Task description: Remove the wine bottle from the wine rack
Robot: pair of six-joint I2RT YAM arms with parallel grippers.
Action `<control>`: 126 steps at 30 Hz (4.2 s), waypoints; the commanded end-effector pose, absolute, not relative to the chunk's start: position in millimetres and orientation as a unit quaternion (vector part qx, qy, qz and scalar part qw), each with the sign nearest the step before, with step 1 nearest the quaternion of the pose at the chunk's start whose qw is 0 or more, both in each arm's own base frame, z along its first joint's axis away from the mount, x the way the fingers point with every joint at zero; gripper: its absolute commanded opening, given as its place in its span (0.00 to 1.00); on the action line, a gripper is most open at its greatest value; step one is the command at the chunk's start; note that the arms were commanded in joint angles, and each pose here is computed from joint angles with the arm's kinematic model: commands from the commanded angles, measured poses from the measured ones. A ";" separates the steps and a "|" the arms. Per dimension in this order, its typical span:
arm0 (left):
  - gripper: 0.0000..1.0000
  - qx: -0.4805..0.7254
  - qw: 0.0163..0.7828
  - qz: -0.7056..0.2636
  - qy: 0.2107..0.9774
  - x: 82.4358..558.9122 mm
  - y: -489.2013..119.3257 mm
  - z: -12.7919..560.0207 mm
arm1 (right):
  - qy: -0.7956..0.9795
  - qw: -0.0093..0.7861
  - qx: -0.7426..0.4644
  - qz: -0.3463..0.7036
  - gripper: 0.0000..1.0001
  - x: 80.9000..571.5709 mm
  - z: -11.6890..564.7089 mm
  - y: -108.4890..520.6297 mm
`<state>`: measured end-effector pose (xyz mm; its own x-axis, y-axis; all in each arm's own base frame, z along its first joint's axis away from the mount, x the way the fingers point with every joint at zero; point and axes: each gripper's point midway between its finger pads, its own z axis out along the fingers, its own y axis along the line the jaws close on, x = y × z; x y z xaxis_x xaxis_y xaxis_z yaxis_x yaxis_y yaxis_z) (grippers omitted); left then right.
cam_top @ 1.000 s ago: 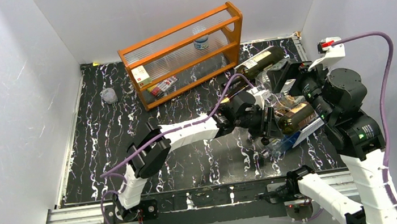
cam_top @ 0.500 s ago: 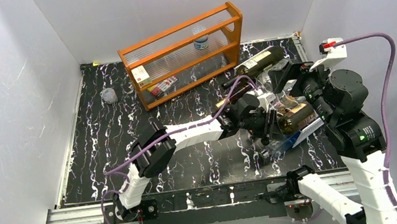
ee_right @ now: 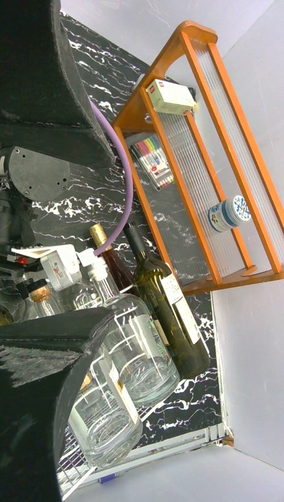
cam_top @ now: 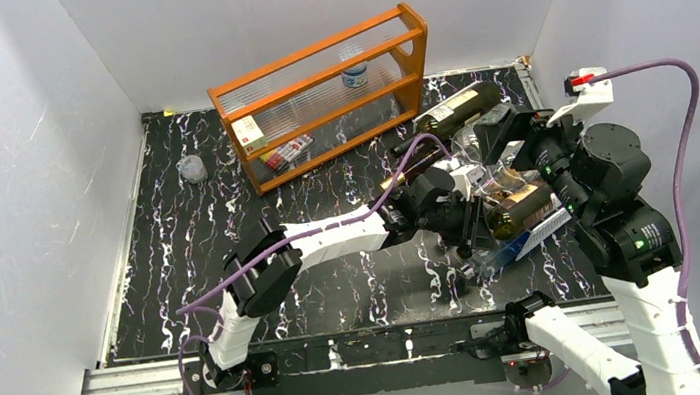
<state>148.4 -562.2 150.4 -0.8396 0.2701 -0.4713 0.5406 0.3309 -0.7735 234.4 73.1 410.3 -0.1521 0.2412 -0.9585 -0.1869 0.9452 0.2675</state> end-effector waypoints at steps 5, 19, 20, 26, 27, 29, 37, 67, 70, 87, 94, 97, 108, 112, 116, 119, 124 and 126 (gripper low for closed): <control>0.00 0.263 0.182 -0.582 0.747 139.8 -551.5 252.2 | 0.715 0.678 0.018 0.173 0.98 234.4 429.8 73.5; 0.00 0.247 0.174 -0.623 0.722 130.7 -545.0 292.5 | 0.711 0.681 0.019 0.175 0.98 235.1 432.3 73.8; 0.00 0.246 0.174 -0.625 0.720 131.1 -544.2 295.4 | 0.710 0.681 0.019 0.176 0.98 234.8 433.3 73.9; 0.00 0.237 0.191 -0.635 0.710 140.2 -530.5 321.7 | 0.703 0.689 0.019 0.175 0.98 231.7 442.8 71.6; 0.00 0.238 0.189 -0.641 0.705 140.3 -528.1 328.1 | 0.702 0.691 0.020 0.173 0.98 231.7 444.3 70.8; 0.00 0.245 0.183 -0.654 0.692 136.4 -524.2 342.6 | 0.698 0.695 0.019 0.172 0.98 231.2 448.9 69.9; 0.00 0.245 0.194 -0.670 0.673 134.9 -501.9 381.1 | 0.683 0.708 0.014 0.176 0.98 229.6 468.6 70.5; 0.00 -0.046 0.315 -0.348 0.882 164.6 -216.5 353.2 | 0.702 0.570 -0.282 0.322 0.98 285.3 403.5 265.3; 0.00 -0.047 0.288 -0.314 0.903 158.9 -209.6 334.9 | 0.676 0.558 -0.365 0.314 0.98 256.0 381.1 311.8; 0.00 -0.040 0.195 -0.260 0.945 135.6 -204.0 273.8 | 0.396 0.623 -0.596 0.317 0.94 189.7 299.4 367.2; 0.00 -0.038 0.181 -0.277 0.943 137.8 -217.2 269.2 | 0.347 0.613 -0.628 0.331 0.98 176.7 270.3 397.4; 0.00 -0.037 0.186 -0.278 0.942 140.7 -218.9 271.0 | 0.343 0.599 -0.641 0.335 0.98 170.2 256.8 409.3; 0.00 -0.024 0.162 -0.276 0.947 140.6 -228.6 261.0 | 0.345 0.604 -0.644 0.317 0.96 172.5 229.3 423.7; 0.00 -0.026 0.156 -0.272 0.949 141.2 -229.6 256.8 | 0.334 0.616 -0.648 0.300 0.98 173.1 224.3 420.9; 0.00 -0.027 0.149 -0.266 0.952 140.4 -229.5 248.8 | 0.329 0.622 -0.644 0.301 0.98 170.8 228.7 419.0; 0.00 -0.023 0.148 -0.262 0.953 141.8 -230.4 246.5 | 0.334 0.630 -0.637 0.294 0.98 171.8 236.2 412.8; 0.00 -0.030 0.172 -0.244 0.954 148.3 -221.7 250.7 | 0.353 0.645 -0.612 0.291 0.98 167.1 247.3 389.6; 0.00 -0.032 0.175 -0.244 0.953 147.9 -220.1 249.9 | 0.362 0.644 -0.608 0.291 0.98 164.1 246.1 381.1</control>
